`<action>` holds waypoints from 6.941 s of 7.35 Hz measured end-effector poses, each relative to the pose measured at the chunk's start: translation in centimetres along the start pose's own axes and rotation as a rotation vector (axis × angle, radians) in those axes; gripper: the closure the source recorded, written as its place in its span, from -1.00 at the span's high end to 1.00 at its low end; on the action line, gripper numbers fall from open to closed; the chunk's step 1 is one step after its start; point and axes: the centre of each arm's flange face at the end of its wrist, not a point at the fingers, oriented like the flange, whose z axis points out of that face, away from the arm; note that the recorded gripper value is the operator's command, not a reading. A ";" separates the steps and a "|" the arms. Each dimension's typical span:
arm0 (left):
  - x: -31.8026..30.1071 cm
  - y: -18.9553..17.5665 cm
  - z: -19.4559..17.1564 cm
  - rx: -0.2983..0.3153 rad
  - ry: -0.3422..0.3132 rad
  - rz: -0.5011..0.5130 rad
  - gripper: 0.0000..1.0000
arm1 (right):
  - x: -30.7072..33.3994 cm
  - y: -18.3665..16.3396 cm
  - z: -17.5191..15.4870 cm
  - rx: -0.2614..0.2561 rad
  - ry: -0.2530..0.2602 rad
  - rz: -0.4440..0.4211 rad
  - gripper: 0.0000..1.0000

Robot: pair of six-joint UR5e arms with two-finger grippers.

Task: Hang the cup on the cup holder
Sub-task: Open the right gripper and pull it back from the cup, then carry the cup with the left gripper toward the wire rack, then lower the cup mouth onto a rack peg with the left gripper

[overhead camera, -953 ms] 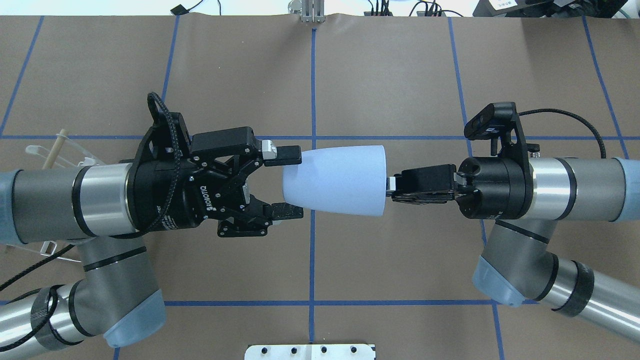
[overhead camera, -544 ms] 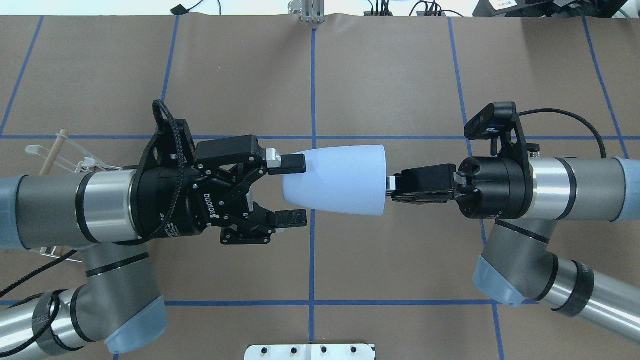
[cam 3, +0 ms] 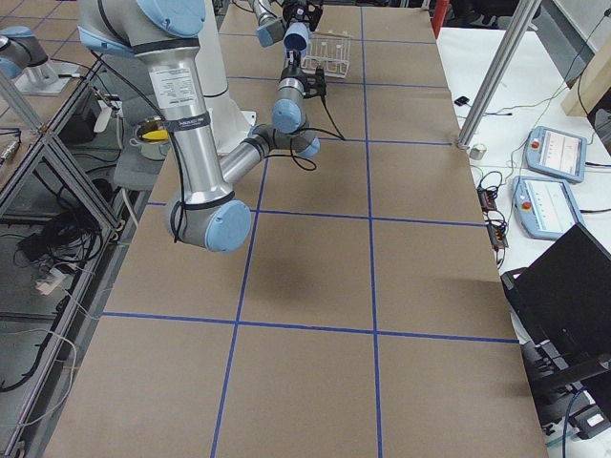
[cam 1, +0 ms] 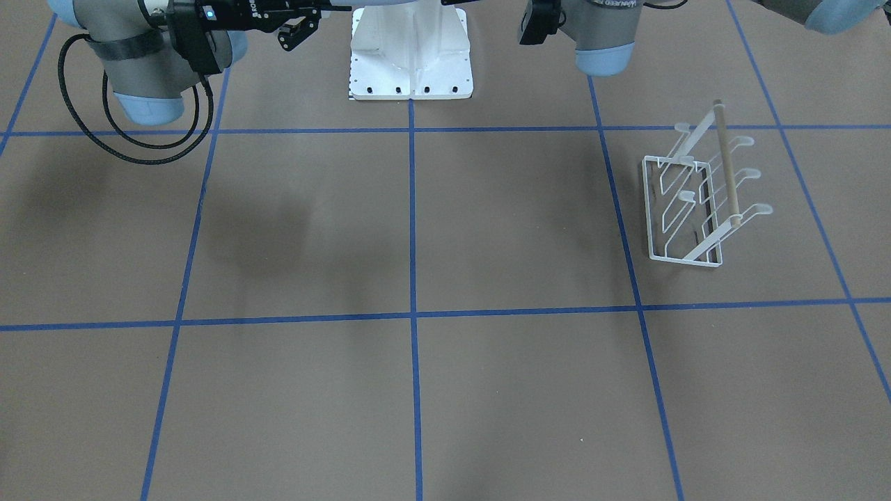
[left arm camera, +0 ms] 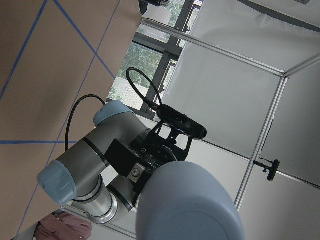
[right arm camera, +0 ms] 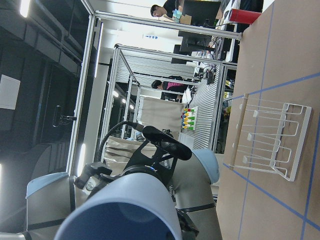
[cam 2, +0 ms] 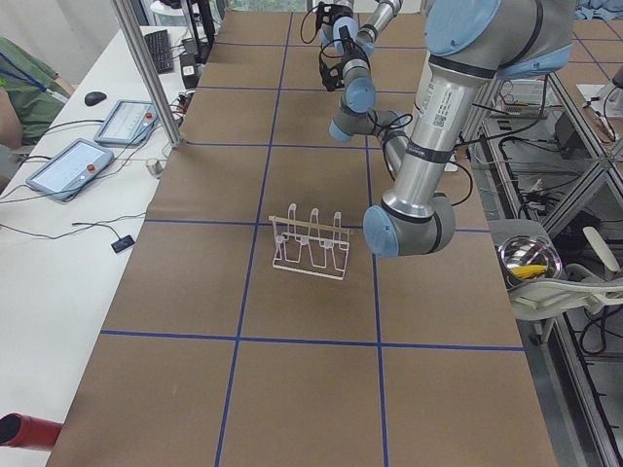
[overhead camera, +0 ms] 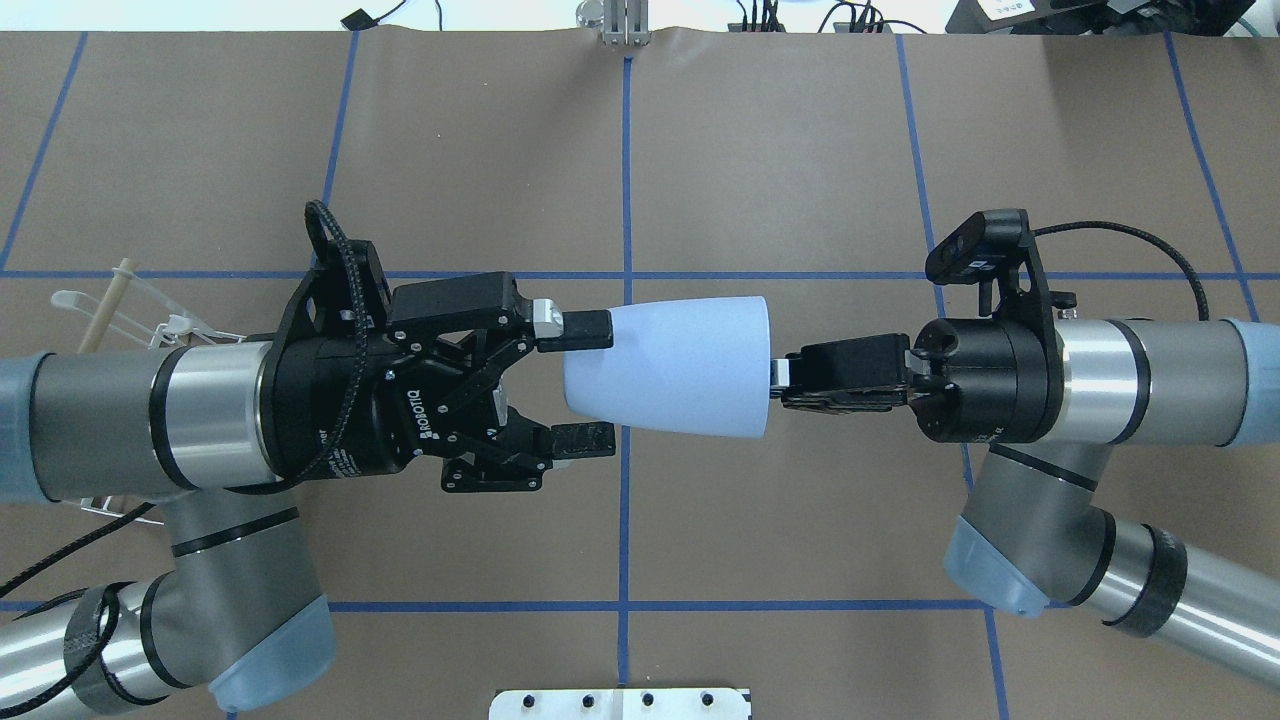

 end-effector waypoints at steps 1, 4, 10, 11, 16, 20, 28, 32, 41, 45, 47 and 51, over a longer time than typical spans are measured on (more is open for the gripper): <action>0.0 -0.1 0.0 0.005 0.003 0.000 0.95 | 0.0 0.1 0.0 -0.001 -0.001 0.000 -1.00; 0.0 -0.2 0.0 0.011 0.006 0.000 0.24 | 0.1 0.3 0.2 -0.006 -0.001 0.005 -1.00; 0.1 0.2 -0.6 0.003 0.005 -0.003 -1.00 | 0.1 0.9 0.0 -0.015 -0.006 0.037 1.00; 0.4 0.5 -0.9 -0.001 0.006 -0.003 -1.00 | 0.4 0.8 -0.6 -0.008 0.004 0.038 1.00; 4.7 -4.4 -4.1 0.137 -0.100 0.085 -1.00 | 0.5 -9.5 -13.4 0.238 0.363 -0.050 1.00; 11.7 -10.9 -9.1 0.319 -0.455 0.331 -1.00 | 3.1 -20.9 -26.9 0.320 1.023 -0.267 1.00; 14.6 -15.7 -20.6 0.492 -1.210 0.611 -1.00 | 6.6 -24.3 -46.6 -0.327 1.769 -0.178 1.00; 13.1 -16.0 -23.5 0.391 -1.468 0.549 -1.00 | 8.3 -21.0 -50.6 -0.491 1.721 0.031 1.00; 5.7 -19.6 -21.9 0.240 -1.612 0.415 -1.00 | 9.4 -17.6 -53.5 -0.480 1.643 0.111 1.00; 4.2 -20.8 -22.3 0.193 -1.644 0.412 -1.00 | 9.2 -17.7 -53.3 -0.477 1.640 0.107 1.00; 3.7 -21.2 -22.6 0.182 -1.653 0.407 -1.00 | 9.3 -17.7 -53.3 -0.476 1.636 0.107 1.00; 2.7 -22.8 -22.6 0.177 -1.661 0.386 -1.00 | 9.3 -17.7 -53.2 -0.470 1.637 0.112 1.00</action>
